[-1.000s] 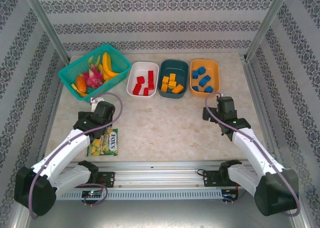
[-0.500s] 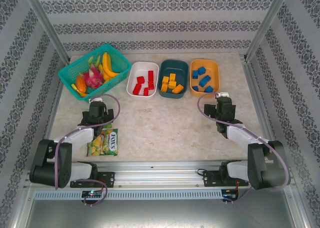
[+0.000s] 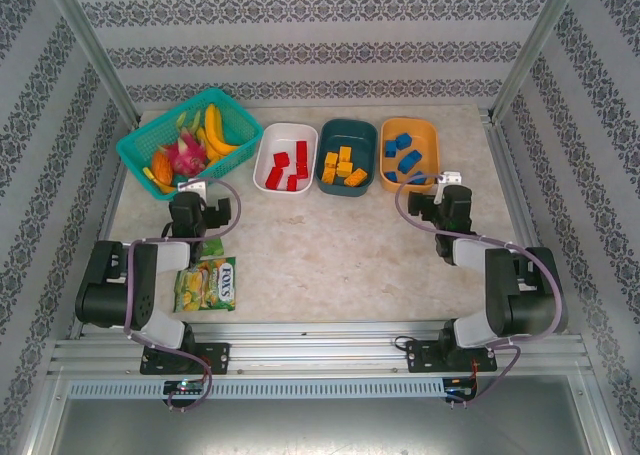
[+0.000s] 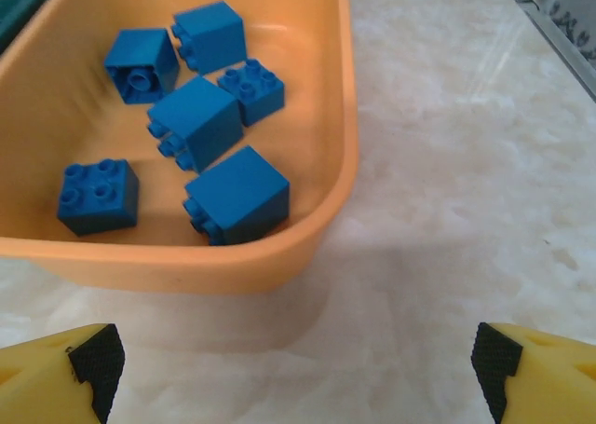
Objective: Sort the legos into containers by color
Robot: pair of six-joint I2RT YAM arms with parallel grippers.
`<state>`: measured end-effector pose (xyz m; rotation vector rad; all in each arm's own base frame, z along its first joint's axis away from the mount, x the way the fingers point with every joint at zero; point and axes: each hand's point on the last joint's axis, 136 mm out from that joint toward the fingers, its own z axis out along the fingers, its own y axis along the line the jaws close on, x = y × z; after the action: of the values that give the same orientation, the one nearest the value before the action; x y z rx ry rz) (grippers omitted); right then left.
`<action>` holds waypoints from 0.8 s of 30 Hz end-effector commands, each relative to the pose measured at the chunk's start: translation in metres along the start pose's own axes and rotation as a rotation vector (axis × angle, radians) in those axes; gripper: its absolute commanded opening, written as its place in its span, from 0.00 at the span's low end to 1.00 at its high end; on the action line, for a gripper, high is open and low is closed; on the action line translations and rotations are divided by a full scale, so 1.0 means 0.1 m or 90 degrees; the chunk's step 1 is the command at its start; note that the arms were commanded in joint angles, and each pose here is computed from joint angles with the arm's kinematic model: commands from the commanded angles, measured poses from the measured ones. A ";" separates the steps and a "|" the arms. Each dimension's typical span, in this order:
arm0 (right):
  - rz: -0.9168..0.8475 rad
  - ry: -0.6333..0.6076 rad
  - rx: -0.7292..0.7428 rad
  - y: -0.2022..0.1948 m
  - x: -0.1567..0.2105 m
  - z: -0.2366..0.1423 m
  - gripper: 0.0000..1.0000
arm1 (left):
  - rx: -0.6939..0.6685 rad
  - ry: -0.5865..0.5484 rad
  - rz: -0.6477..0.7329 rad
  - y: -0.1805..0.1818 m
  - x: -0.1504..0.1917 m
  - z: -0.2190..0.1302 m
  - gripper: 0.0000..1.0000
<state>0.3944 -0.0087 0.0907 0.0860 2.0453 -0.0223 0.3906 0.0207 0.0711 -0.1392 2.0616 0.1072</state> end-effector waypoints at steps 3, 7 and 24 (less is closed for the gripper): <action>0.000 -0.135 -0.034 0.06 -0.10 -0.14 0.98 | -0.008 -0.079 -0.012 0.07 -0.13 -0.05 1.00; -0.005 -0.106 -0.016 0.05 -0.15 -0.04 0.98 | -0.004 -0.072 -0.008 0.05 -0.13 -0.02 1.00; -0.021 -0.102 -0.022 0.11 -0.14 -0.05 0.98 | 0.017 -0.064 0.014 -0.03 -0.14 0.00 1.00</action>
<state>0.3910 -0.0037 0.0931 0.0635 1.9289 -0.0208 0.3886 0.0186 0.0714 -0.1181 2.0053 0.0988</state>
